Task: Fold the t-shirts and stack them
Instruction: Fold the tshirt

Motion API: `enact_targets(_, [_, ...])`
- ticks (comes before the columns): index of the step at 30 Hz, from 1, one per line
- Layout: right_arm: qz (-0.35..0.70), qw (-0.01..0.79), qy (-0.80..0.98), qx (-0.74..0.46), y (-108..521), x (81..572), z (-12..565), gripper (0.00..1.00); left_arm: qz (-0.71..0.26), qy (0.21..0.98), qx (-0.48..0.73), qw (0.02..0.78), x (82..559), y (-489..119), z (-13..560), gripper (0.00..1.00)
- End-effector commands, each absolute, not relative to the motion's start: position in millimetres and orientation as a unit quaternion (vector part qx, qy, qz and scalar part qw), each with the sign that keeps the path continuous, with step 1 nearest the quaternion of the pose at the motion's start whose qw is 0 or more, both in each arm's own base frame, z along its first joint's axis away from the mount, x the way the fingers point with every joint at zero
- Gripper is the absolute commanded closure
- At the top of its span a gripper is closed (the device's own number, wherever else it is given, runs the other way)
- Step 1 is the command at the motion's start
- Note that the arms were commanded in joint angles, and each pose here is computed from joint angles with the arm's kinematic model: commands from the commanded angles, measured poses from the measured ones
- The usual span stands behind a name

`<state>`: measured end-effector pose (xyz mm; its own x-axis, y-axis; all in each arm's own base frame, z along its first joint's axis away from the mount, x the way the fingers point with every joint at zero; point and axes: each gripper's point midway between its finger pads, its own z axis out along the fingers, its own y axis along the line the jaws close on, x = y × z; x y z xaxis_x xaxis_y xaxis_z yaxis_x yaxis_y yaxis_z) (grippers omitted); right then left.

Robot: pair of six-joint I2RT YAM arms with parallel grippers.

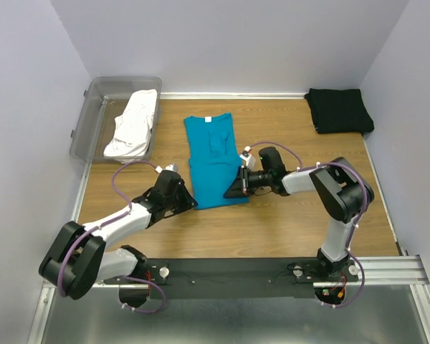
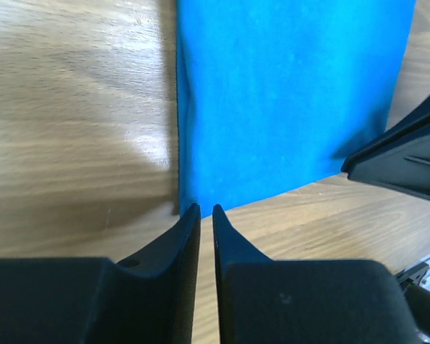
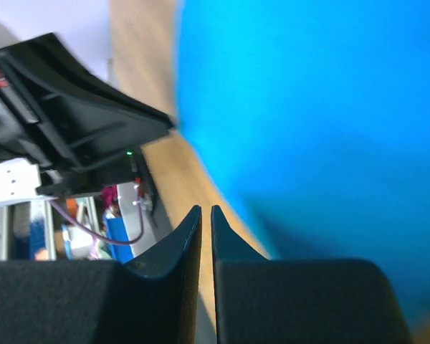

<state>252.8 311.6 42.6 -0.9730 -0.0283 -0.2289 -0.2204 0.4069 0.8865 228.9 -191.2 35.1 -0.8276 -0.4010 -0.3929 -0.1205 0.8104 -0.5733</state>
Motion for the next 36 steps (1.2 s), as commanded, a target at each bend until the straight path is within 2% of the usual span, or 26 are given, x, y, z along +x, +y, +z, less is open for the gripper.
enact_targets(1, [0.548,0.119,0.82,-0.119,346.4,256.1,81.9,0.83,-0.257,0.914,-0.142,0.279,233.5,-184.1,53.2,0.79])
enact_targets(5, [0.548,0.111,0.819,-0.128,369.4,251.7,76.8,0.83,-0.251,0.914,-0.144,0.284,234.8,-181.9,59.5,0.79])
enact_targets(15, [0.505,0.044,0.857,-0.096,370.6,236.8,-13.2,0.83,-0.242,0.917,-0.146,0.281,227.3,-175.1,58.3,0.79])
enact_targets(17, [0.506,0.045,0.856,-0.098,370.0,236.5,-10.9,0.84,-0.243,0.916,-0.146,0.283,227.2,-175.0,59.8,0.78])
enact_targets(20, [0.504,0.059,0.855,-0.111,371.6,241.4,4.8,0.84,-0.25,0.912,-0.142,0.292,228.2,-176.0,68.8,0.71])
enact_targets(24, [0.475,0.125,0.857,-0.152,369.9,260.7,58.0,0.82,-0.243,0.907,-0.139,0.314,232.1,-171.0,82.9,0.62])
enact_targets(25, [0.452,0.149,0.867,-0.148,365.2,270.1,62.0,0.78,-0.243,0.907,-0.134,0.318,233.0,-171.2,86.3,0.6])
enact_targets(26, [0.435,0.168,0.871,-0.157,361.0,275.5,67.5,0.65,-0.244,0.907,-0.128,0.319,233.0,-172.2,88.7,0.55])
enact_targets(27, [0.418,0.182,0.876,-0.157,356.4,279.9,74.7,0.57,-0.24,0.91,-0.124,0.316,231.3,-171.5,88.3,0.52])
enact_targets(28, [0.366,0.182,0.9,-0.15,337.4,279.3,73.3,0.45,-0.233,0.912,-0.117,0.315,231.2,-171.2,91.2,0.44])
enact_targets(29, [0.357,0.205,0.9,-0.145,336.0,288.2,81.1,0.4,-0.232,0.911,-0.115,0.321,234.1,-171.5,94.9,0.41])
enact_targets(30, [0.32,0.192,0.916,-0.147,321.2,281.7,74.1,0.37,-0.218,0.916,-0.113,0.317,232.6,-168.1,93.0,0.39])
enact_targets(32, [0.253,0.22,0.933,-0.129,297.3,291.3,74.8,0.3,-0.209,0.917,-0.106,0.323,236.3,-167.0,101.5,0.34])
enact_targets(36, [0.148,0.203,0.963,-0.097,250.1,277.9,64.5,0.25,-0.174,0.929,-0.096,0.313,238.5,-161.2,105.6,0.3])
